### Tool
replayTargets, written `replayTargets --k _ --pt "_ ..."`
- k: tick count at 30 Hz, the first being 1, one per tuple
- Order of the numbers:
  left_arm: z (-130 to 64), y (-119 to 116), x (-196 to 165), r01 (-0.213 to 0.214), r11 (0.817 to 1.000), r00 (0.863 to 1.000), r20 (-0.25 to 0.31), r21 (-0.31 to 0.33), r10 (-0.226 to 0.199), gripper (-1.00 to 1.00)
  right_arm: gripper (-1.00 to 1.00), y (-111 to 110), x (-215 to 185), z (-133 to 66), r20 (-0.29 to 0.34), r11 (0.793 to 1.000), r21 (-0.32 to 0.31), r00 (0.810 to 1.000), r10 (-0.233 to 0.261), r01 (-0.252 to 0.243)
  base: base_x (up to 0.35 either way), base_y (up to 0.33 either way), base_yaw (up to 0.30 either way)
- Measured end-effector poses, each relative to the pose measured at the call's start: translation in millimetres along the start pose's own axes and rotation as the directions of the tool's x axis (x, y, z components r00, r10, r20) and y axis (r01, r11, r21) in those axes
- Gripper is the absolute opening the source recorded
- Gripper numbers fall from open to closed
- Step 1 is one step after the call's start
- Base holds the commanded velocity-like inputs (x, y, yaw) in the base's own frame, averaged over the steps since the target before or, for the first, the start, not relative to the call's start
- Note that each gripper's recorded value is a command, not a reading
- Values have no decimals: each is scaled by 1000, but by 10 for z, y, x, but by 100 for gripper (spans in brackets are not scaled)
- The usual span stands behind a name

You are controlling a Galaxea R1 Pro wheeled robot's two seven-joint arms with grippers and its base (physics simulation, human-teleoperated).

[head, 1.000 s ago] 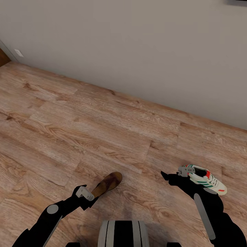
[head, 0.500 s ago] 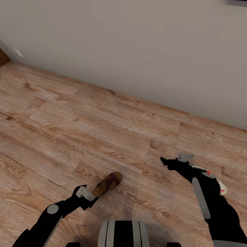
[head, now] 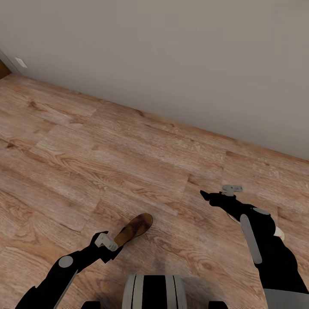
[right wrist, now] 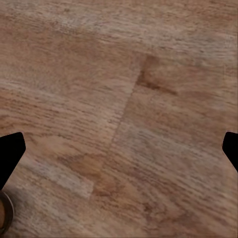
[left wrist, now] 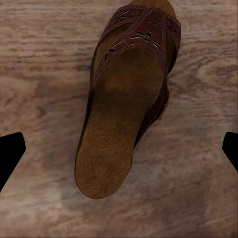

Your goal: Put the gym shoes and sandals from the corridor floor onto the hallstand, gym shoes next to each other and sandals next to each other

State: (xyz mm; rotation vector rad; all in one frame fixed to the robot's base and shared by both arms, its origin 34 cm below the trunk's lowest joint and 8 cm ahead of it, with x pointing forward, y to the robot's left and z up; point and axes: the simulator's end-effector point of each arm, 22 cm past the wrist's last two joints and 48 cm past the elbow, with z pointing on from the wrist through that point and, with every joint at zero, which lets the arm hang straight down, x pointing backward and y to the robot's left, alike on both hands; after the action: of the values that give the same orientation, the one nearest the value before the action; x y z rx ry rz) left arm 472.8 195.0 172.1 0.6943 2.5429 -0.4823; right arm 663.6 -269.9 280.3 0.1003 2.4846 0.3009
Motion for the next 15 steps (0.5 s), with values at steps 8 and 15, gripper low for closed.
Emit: replayTargets --k 8,15 --pt "88 -41 188 18 1000 999 -33 16 -18 100 100 -58 204 128 -37 1000 6 999 7 -7 0 0 0" --pt "138 -60 287 27 999 998 -50 23 -26 100 100 -74 334 202 -61 1000 6 998 10 -9 0 0 0"
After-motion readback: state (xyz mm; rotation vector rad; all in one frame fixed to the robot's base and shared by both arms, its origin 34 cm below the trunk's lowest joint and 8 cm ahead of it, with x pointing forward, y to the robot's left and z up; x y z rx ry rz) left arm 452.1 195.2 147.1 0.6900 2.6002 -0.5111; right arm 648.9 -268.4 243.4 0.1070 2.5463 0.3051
